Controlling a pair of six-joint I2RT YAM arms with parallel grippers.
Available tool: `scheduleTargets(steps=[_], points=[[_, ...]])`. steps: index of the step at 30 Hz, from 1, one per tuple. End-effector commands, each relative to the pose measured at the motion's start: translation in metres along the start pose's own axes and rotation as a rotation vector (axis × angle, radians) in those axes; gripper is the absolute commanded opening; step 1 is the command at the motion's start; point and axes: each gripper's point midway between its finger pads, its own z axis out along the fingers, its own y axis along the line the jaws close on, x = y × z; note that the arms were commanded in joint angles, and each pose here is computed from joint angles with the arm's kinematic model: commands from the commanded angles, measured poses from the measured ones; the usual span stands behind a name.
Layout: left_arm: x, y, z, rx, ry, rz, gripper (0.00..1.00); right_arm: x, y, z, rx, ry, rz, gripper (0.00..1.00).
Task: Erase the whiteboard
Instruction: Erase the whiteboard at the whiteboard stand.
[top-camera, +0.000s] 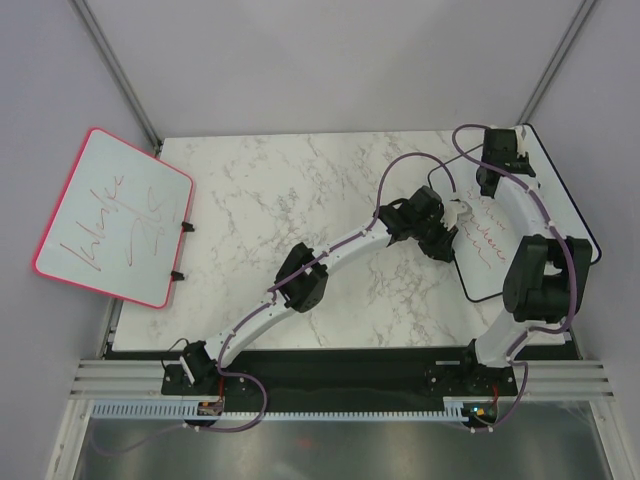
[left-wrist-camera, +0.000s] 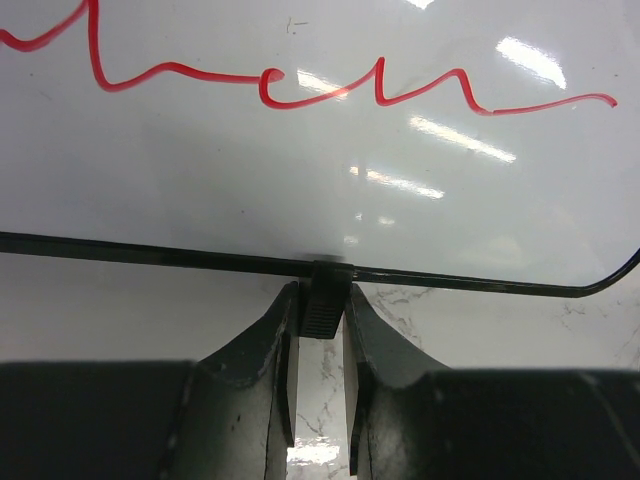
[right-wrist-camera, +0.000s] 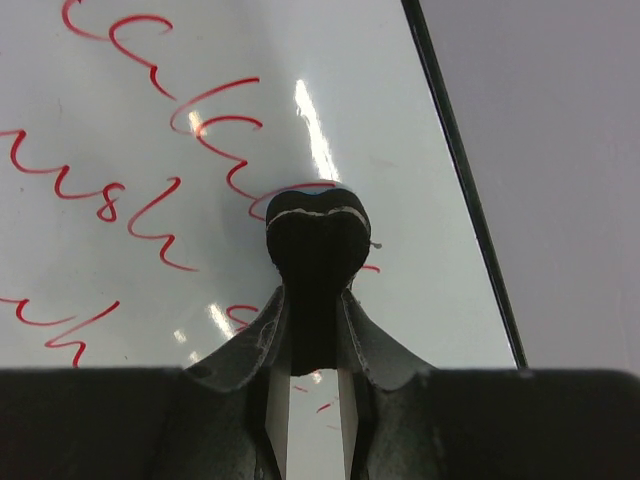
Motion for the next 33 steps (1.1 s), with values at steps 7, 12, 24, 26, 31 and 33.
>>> scheduleTargets(steps=[7,12,24,26,31,33], points=[[0.011,0.022,-0.002,-0.043,0.013,-0.082,0.02,0.086,0.019,-0.027,-0.056,0.195,-0.044,0.00],[0.010,0.022,-0.002,-0.046,0.010,-0.081,0.02,0.065,-0.014,-0.037,0.055,0.123,0.023,0.00],[0.009,0.022,-0.002,-0.041,0.010,-0.078,0.02,0.040,-0.042,-0.025,0.100,0.077,0.076,0.00],[0.009,0.022,-0.002,-0.043,0.011,-0.079,0.02,0.033,-0.014,-0.025,0.017,0.046,0.050,0.00],[0.009,0.022,-0.002,-0.043,0.009,-0.077,0.02,0.010,0.026,-0.028,-0.163,-0.008,0.103,0.00],[0.009,0.022,-0.002,-0.041,0.008,-0.078,0.02,0.007,0.032,-0.030,-0.180,-0.017,0.100,0.00]])
